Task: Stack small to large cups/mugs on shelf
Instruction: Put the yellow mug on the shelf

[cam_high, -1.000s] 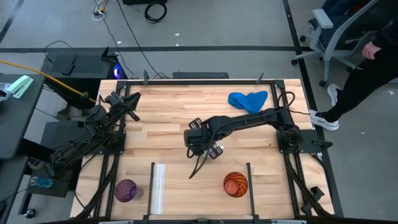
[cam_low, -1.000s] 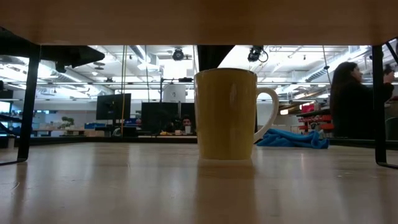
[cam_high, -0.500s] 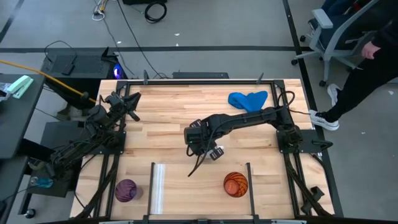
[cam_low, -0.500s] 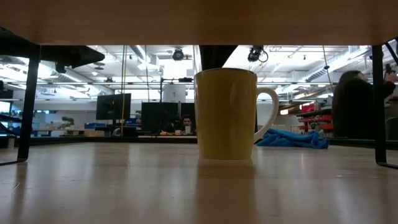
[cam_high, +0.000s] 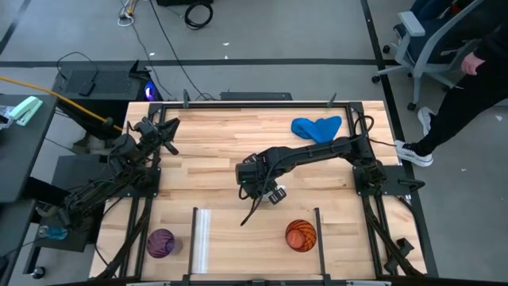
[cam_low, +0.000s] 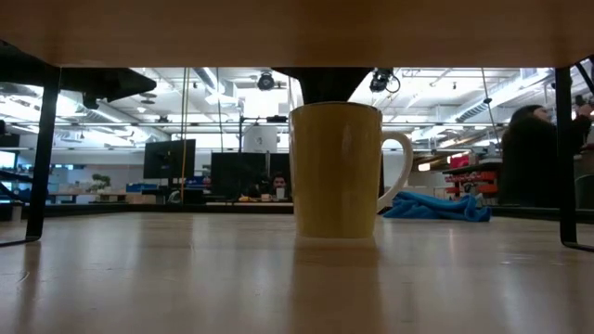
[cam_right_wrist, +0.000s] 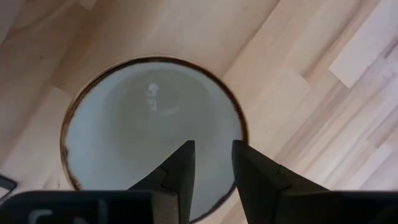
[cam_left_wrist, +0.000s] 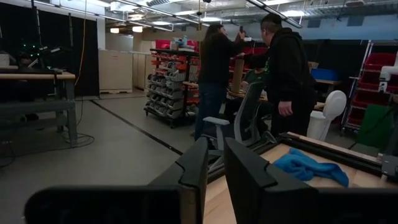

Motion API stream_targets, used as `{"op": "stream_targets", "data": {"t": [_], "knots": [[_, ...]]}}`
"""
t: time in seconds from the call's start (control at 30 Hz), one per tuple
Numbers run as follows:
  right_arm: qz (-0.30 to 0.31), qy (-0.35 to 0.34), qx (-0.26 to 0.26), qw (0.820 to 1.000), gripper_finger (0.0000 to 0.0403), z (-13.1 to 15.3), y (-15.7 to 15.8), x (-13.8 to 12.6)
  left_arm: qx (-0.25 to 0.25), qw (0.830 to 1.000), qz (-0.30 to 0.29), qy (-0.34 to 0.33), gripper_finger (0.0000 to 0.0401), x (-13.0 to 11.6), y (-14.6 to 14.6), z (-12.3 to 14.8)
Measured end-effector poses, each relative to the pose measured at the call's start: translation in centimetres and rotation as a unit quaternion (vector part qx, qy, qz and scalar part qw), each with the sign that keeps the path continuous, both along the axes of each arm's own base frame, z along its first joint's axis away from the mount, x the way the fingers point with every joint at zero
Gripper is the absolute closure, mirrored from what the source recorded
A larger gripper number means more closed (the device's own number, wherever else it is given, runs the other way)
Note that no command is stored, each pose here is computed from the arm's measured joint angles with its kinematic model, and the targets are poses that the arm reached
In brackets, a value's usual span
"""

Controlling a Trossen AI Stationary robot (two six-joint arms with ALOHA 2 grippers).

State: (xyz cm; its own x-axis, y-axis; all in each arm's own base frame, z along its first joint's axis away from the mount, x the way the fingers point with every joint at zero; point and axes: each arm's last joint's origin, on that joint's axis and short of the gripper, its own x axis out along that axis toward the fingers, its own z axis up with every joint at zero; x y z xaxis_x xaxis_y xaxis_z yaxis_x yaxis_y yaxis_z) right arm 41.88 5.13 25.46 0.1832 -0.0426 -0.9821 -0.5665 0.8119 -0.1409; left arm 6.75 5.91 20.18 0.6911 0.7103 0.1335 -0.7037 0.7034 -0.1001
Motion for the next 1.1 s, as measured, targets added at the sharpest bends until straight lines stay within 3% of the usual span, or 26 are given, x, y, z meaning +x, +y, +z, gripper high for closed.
{"op": "stream_targets", "data": {"t": [0.3,1.1], "knots": [[0.015,-0.025,-0.029,0.999,0.0290,1.1,0.2,0.3,-0.001,1.000,0.000,0.003,0.0339,0.0,0.0,-0.1],[0.025,-0.029,-0.006,0.999,0.0290,0.3,-0.9,0.7,-0.001,1.000,0.001,0.003,0.0339,0.0,0.0,0.0]]}}
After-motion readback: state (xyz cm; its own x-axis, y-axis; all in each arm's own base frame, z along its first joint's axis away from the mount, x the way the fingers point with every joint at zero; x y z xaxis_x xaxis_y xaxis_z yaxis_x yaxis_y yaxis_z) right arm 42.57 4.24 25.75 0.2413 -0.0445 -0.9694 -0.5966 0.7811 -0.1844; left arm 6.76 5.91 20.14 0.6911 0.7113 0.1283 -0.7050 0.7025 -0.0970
